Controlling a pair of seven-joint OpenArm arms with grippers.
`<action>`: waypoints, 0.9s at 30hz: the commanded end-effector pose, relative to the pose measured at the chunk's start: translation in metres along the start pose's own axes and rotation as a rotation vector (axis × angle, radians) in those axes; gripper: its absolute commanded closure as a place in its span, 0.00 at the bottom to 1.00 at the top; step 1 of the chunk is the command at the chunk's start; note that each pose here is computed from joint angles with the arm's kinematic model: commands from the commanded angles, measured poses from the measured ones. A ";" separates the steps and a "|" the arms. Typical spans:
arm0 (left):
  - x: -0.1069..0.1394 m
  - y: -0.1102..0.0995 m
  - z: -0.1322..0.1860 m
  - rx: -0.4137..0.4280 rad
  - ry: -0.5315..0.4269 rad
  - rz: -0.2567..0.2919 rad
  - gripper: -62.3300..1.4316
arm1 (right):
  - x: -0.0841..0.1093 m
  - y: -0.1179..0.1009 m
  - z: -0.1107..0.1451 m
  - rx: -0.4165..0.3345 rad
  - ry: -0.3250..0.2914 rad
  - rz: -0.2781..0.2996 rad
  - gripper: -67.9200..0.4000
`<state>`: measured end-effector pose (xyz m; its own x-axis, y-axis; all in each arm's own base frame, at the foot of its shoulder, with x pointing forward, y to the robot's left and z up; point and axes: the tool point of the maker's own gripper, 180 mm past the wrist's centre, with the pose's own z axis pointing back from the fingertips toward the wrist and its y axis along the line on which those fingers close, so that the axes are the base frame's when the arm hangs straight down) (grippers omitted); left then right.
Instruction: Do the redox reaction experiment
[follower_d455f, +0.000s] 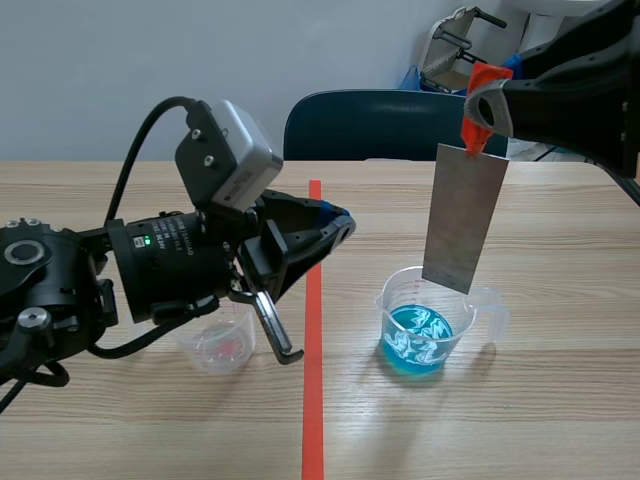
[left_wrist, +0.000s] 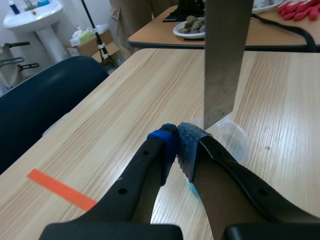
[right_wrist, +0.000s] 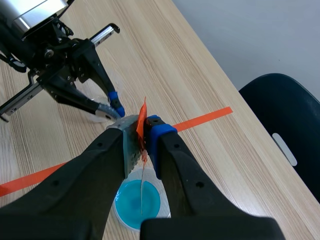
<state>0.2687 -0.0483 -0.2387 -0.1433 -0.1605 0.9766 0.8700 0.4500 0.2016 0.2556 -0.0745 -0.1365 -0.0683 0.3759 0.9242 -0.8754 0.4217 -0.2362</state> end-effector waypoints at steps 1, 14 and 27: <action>0.015 -0.003 -0.006 -0.005 -0.051 0.008 0.95 | 0.007 -0.005 0.002 -0.013 -0.023 0.012 0.98; 0.012 -0.025 -0.023 -0.031 -0.055 0.012 0.95 | 0.007 -0.004 0.002 -0.007 -0.023 0.013 0.98; -0.022 -0.021 -0.018 -0.013 0.001 0.022 0.95 | 0.007 -0.004 0.002 -0.006 -0.023 0.013 0.98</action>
<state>0.2611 -0.0657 -0.2803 -0.0979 -0.1928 0.9763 0.8812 0.4391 0.1751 0.2544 -0.0739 -0.1368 -0.0695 0.3762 0.9239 -0.8787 0.4153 -0.2352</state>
